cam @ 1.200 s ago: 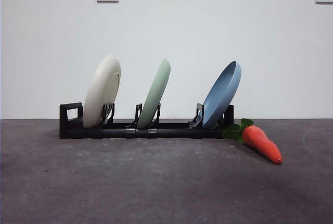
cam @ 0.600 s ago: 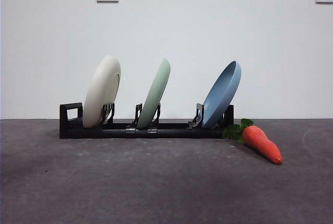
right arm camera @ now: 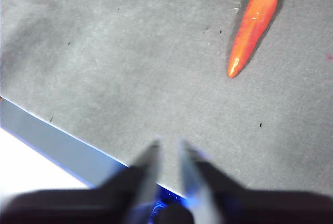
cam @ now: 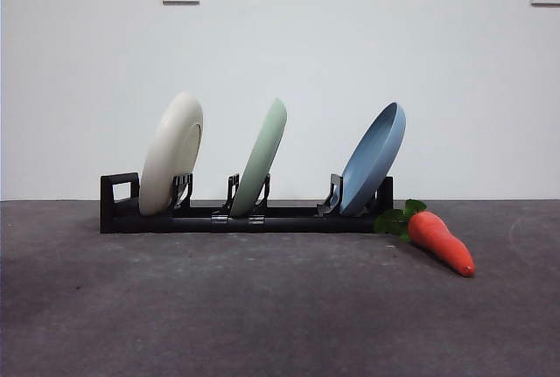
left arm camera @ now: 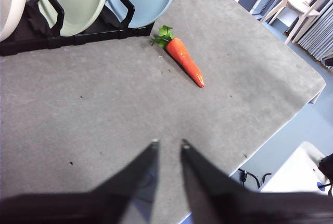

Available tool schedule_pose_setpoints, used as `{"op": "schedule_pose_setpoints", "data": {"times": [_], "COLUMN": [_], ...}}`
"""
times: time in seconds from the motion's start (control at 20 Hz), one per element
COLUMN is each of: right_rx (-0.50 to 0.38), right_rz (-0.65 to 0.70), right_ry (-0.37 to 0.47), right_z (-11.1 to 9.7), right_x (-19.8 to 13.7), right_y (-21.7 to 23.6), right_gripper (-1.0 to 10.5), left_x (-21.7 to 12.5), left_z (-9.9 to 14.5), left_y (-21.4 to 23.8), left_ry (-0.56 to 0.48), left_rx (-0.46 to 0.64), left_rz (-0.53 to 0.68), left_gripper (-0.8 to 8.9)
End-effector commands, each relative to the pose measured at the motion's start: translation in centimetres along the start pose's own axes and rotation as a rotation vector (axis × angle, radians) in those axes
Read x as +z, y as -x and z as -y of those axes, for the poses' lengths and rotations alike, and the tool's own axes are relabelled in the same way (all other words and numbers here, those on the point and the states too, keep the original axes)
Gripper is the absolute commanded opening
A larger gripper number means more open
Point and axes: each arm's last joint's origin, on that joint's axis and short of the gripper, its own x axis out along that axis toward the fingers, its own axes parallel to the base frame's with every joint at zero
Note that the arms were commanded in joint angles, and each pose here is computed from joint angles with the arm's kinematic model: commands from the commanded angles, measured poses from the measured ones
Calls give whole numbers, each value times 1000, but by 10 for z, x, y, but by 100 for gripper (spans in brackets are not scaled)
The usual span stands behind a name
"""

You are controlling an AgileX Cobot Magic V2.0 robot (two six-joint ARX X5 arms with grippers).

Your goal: Take the green plate from the plate rack,put the plate on the table,take the carrot from the table,put the carrot in the plate

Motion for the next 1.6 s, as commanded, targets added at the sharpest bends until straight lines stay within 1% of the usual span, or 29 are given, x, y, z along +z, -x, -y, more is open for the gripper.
{"op": "schedule_pose_setpoints", "data": {"times": [0.05,0.1,0.3,0.45,0.6,0.7,0.8,0.95,1.1,1.25,1.4,1.6], "right_rx": [3,3,10,11,10,10,10,10,10,10,10,10], "right_rz": [7,6,7,8,9,9,9,9,9,9,9,9], "right_ry": [10,10,10,1,2,0,0,1,1,1,1,1], "right_z": [0,0,0,0,0,0,0,0,0,0,0,0], "right_x": [1,1,1,1,1,1,1,1,1,1,1,1], "right_y": [0,0,0,0,0,0,0,0,0,0,0,0], "right_gripper": [589,633,630,630,630,630,630,630,630,630,630,629], "left_x": [2,2,2,9,30,48,67,97,125,148,161,162], "left_z": [1,1,0,-1,-2,-2,-2,1,6,6,0,-11], "left_y": [1,1,1,-1,-7,-14,-27,-58,-102,-153,-204,-261], "left_ry": [-25,-24,-26,-43,-81,-101,-114,-151,-198,-253,-263,-298], "left_rx": [4,3,10,17,34,13,14,35,85,110,114,164], "left_rz": [8,8,9,20,74,113,133,130,98,71,62,55], "left_gripper": [590,590,590,590,590,590,589,589,589,589,589,589]}}
